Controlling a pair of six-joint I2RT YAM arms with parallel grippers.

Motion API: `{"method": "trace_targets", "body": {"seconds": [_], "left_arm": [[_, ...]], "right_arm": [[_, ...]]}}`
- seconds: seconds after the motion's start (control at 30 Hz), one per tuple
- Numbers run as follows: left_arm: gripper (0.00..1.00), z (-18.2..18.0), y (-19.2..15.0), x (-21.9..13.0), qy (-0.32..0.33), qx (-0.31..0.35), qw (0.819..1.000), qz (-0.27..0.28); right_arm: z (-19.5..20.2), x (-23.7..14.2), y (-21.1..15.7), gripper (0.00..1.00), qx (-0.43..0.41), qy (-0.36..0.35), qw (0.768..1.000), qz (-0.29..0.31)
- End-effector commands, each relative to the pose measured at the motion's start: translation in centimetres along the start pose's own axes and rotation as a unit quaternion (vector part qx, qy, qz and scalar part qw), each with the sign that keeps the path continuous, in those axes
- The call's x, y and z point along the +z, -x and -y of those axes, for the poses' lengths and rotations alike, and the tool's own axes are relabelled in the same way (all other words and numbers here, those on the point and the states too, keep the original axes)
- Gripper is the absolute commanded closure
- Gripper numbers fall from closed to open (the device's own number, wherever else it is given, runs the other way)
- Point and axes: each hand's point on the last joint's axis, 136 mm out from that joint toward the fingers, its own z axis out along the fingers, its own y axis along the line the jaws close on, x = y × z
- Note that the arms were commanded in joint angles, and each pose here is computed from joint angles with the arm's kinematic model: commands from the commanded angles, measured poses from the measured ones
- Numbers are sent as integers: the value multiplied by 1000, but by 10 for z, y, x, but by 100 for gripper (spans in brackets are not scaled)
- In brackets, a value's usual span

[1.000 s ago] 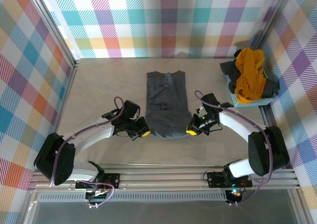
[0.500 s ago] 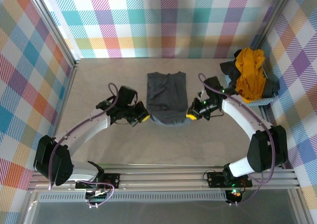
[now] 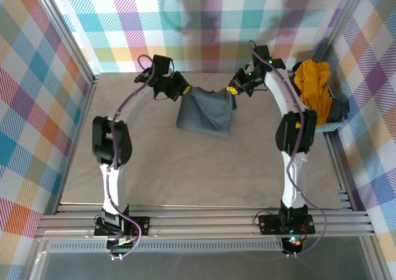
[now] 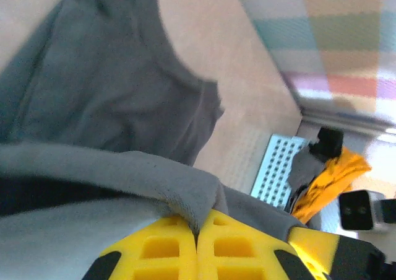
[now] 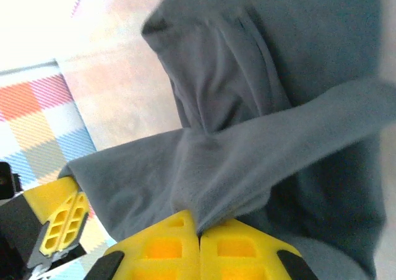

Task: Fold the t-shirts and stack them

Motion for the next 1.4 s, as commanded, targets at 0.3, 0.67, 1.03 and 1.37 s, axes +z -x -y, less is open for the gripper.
{"method": "trace_targets", "body": {"seconds": [0.3,0.67,1.03,1.37], "left_arm": [[41,4,39,31,18,34,999,8],[32,-86,-101,2,14,-107,993,-55],[23,-64,-132,84,-54,-157,985,-39],[100,-59,-103,125,-97,-203,974,4]], "right_arm": [[35,24,57,37,38,-10,999,30],[70,-6,-59,37,-35,-6,999,33],[51,-37,-129,38,-84,79,993,1],[53,-63,-154,38,-86,80,993,12]]}}
